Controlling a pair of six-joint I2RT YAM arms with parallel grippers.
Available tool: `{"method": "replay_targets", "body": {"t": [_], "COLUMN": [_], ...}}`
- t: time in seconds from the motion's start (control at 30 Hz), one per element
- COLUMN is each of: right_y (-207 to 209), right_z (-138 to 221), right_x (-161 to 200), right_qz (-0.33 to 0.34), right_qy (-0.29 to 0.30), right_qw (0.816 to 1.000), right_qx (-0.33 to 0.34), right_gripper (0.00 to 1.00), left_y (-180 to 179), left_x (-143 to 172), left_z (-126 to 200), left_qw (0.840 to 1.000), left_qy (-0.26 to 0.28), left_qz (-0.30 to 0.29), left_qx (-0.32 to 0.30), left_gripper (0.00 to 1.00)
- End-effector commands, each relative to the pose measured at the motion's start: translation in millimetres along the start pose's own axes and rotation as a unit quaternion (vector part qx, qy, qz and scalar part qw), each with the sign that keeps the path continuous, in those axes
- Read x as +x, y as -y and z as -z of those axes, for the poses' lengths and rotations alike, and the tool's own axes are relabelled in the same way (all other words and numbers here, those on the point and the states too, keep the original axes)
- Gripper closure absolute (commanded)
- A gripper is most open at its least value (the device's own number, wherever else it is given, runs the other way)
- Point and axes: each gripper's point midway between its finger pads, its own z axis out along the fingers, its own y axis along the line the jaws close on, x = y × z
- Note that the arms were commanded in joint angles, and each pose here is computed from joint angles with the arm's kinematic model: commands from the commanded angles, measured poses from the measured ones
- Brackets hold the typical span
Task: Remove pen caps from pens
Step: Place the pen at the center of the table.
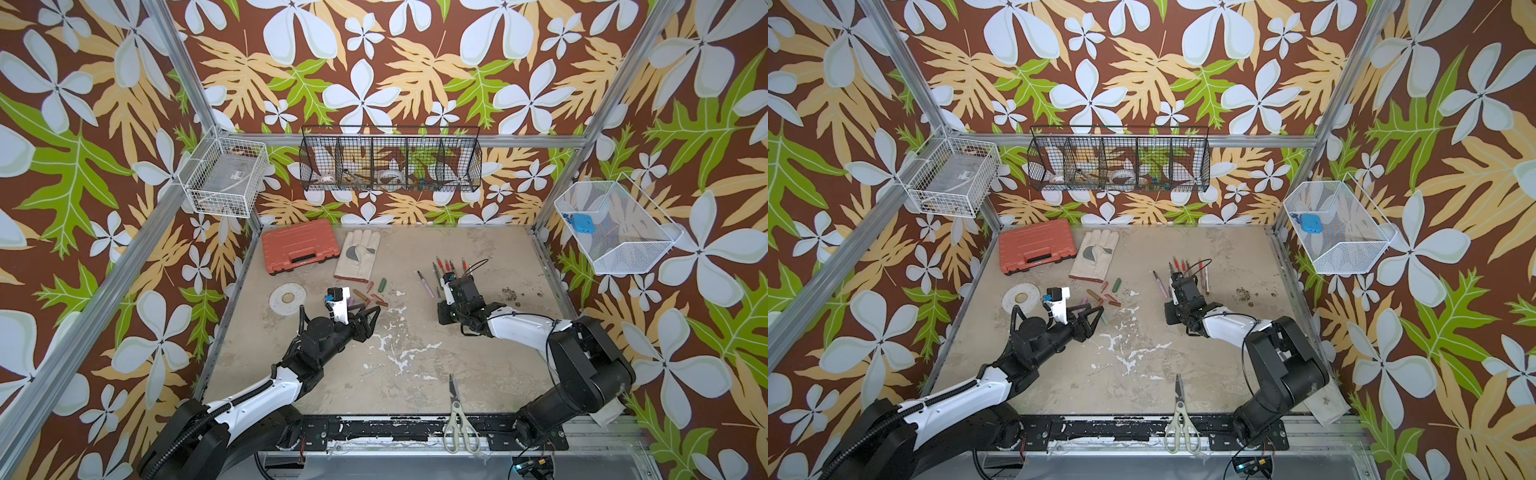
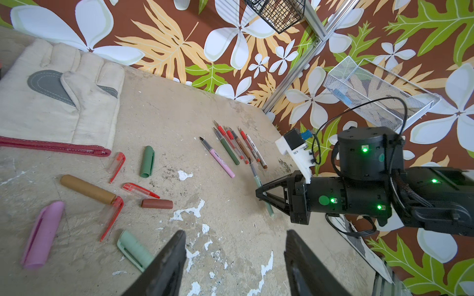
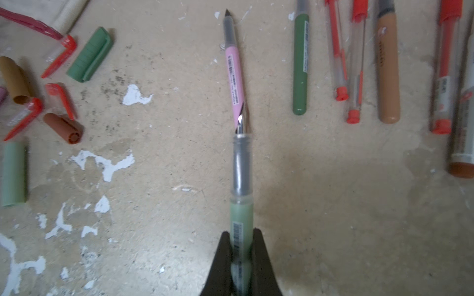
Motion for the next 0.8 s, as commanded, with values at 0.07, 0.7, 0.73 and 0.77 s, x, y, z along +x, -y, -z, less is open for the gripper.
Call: {"method": "replay_targets", "body": {"t": [0.07,0.7,0.73,0.77], "right_y": [0,-1,-1,-1], "right_z": [-9,-20,-17,-14], "right_x": [8,20,17,15], "right_qz": [0.012,0.001,-0.001,-0.002], "right_qy": [-0.024,-0.049,-0.042,-0.037], "right_qw": [1.000,0.999,0.999,0.999], "right_qx": [-0.001,-0.012,-0.014,-0.013], "right_gripper": [1.00,0.92,0.92,0.91], "left_y": [-2,-4,-4,-4], "left_x": [-3,-7,-8,-8], "left_z": [-1,2,2,3], "left_qw": [1.000,1.000,1.000,1.000], "left_qy": [0.009,0.017,0.018,0.019], "left_qz": [-0.009,-0.009,-0.009,-0.009], "left_qx": [-0.005,-0.016,-0.016,-0.016], "left_gripper": [0.37,0.37,0.38,0.38]}}
